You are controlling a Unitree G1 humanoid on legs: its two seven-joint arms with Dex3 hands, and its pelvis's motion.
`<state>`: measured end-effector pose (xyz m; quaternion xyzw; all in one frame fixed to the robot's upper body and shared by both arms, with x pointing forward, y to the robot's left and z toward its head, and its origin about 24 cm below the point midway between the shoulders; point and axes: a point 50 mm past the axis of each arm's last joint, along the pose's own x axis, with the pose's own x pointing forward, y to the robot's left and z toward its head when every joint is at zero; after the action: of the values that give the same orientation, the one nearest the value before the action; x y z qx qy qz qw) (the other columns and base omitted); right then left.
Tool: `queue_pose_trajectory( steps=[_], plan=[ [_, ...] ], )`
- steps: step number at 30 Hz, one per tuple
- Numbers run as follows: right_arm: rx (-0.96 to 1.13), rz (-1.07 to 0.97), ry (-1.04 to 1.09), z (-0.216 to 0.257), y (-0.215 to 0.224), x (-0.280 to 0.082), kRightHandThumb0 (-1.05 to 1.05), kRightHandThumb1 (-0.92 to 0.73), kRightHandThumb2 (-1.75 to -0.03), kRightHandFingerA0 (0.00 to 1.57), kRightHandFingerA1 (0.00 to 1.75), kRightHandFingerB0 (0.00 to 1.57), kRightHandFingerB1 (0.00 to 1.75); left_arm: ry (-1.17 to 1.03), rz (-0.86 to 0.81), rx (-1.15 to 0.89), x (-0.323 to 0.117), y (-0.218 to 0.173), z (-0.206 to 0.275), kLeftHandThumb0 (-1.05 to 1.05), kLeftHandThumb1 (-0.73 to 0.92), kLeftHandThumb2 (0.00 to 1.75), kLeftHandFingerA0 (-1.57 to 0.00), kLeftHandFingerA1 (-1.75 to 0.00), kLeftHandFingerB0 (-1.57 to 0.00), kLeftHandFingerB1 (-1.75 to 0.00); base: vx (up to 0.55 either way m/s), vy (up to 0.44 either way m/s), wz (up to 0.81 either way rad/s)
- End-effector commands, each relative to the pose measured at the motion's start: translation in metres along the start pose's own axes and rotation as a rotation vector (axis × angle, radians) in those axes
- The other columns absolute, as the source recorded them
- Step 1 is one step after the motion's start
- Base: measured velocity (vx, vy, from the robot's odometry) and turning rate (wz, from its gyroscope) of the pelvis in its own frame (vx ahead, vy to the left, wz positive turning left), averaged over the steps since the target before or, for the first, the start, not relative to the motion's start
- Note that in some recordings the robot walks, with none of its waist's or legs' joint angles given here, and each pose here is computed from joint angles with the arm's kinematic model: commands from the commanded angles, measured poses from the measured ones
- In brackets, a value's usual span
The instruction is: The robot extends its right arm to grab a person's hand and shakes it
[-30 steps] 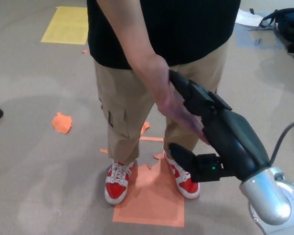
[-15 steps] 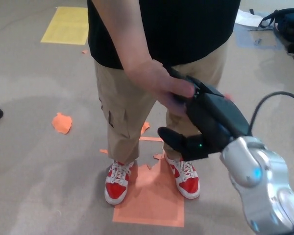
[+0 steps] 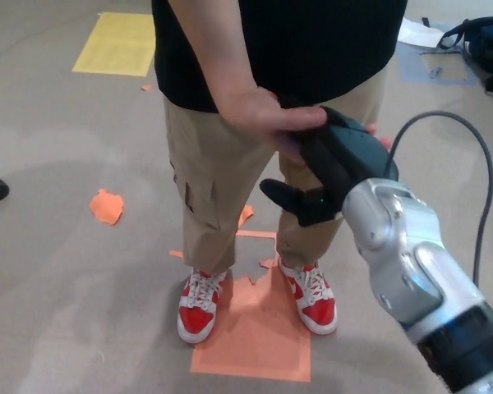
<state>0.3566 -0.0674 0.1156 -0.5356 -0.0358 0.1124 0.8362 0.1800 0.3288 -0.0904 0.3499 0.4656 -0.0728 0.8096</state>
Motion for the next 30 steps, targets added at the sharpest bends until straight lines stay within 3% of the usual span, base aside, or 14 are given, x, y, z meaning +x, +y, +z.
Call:
queue_pose_trajectory(
  steps=[1,2,3,4,5,6,11,13,14,15,16,18,25,30],
  plan=[
    [-0.004,-0.125,0.147,-0.033,0.02,0.001,-0.78,-0.55,-0.92,0.0,0.19,0.0,0.1,0.004,0.015,-0.005,-0.003,0.007,-0.006,-0.84,0.92,0.73,-0.27,-0.36,-0.23,-0.35,0.0,0.0,0.0],
    [0.005,-0.165,0.129,-0.031,0.019,0.0,-0.67,-0.6,-0.59,0.17,0.35,0.03,0.15,0.005,0.012,0.001,-0.003,0.007,-0.006,-0.81,0.92,0.73,-0.26,-0.36,-0.22,-0.34,0.0,0.0,0.0],
    [0.02,-0.23,0.097,-0.03,0.018,-0.001,-0.67,-0.51,-0.82,0.19,0.46,0.02,0.21,0.007,0.005,0.007,-0.003,0.006,-0.006,-0.81,0.92,0.73,-0.26,-0.35,-0.22,-0.33,0.0,0.0,0.0],
    [0.021,-0.243,0.089,-0.029,0.018,-0.001,-0.67,-0.51,-0.82,0.19,0.46,0.02,0.21,0.01,0.003,0.008,-0.003,0.005,-0.007,-0.81,0.92,0.73,-0.26,-0.35,-0.22,-0.33,0.0,0.0,0.0],
    [0.022,-0.252,0.083,-0.028,0.018,-0.001,-0.34,-0.42,-0.97,0.03,0.47,0.0,0.49,0.014,0.001,0.01,-0.003,0.004,-0.007,-0.82,0.92,0.73,-0.26,-0.36,-0.22,-0.34,0.0,0.0,0.0],
    [0.035,-0.274,0.073,-0.026,0.016,-0.001,-0.53,-0.61,-0.58,0.38,0.39,0.08,0.25,0.015,-0.003,0.018,-0.003,0.004,-0.007,-0.78,0.92,0.75,-0.26,-0.36,-0.22,-0.34,0.0,0.0,0.0],
    [0.045,-0.387,-0.008,-0.023,0.013,-0.004,-0.32,-0.58,-0.57,0.7,0.5,0.27,0.31,0.016,-0.017,-0.016,-0.003,0.001,-0.01,-0.83,0.92,0.71,-0.26,-0.36,-0.21,-0.33,0.0,0.0,0.0],
    [0.053,-0.426,-0.036,-0.023,0.012,-0.006,-0.32,-0.58,-0.62,0.72,0.54,0.29,0.34,0.012,-0.014,-0.019,-0.003,0.001,-0.01,-0.81,0.92,0.71,-0.27,-0.36,-0.22,-0.34,0.0,0.0,0.0],
    [0.051,-0.436,-0.042,-0.023,0.013,-0.007,-0.2,-0.41,-0.89,0.62,0.7,0.17,0.5,0.012,-0.014,-0.019,-0.004,0.001,-0.011,-0.8,0.92,0.72,-0.27,-0.37,-0.24,-0.35,0.0,0.0,0.0],
    [0.051,-0.44,-0.044,-0.023,0.013,-0.007,-0.2,-0.41,-0.89,0.62,0.7,0.17,0.5,0.015,-0.015,-0.018,-0.004,0.0,-0.011,-0.8,0.92,0.72,-0.27,-0.37,-0.24,-0.35,0.0,0.0,0.0],
    [0.056,-0.452,-0.053,-0.023,0.014,-0.009,-0.27,-0.56,-0.62,0.72,0.57,0.31,0.35,0.027,-0.015,-0.021,-0.004,-0.001,-0.014,-0.81,0.92,0.71,-0.29,-0.37,-0.25,-0.35,0.0,0.0,0.0],
    [0.064,-0.459,-0.063,-0.023,0.014,-0.011,-0.18,-0.59,-0.57,0.61,0.48,0.33,0.33,0.033,-0.02,-0.024,-0.004,-0.002,-0.016,-0.8,0.92,0.72,-0.26,-0.36,-0.21,-0.34,0.0,0.0,0.0],
    [0.143,-0.523,-0.156,-0.013,0.01,-0.031,-0.16,-0.6,-0.58,0.51,0.43,0.37,0.34,0.035,-0.021,0.02,-0.005,-0.007,-0.02,-0.8,0.92,0.73,-0.31,-0.37,-0.25,-0.35,0.0,0.0,0.0],
    [0.18,-0.641,-0.326,0.027,-0.017,-0.081,-0.24,-0.6,-0.58,0.52,0.41,0.43,0.36,0.017,-0.019,-0.005,-0.005,-0.003,-0.015,-0.78,0.92,0.72,-0.26,-0.35,-0.21,-0.32,0.0,0.0,0.0]
  ],
)
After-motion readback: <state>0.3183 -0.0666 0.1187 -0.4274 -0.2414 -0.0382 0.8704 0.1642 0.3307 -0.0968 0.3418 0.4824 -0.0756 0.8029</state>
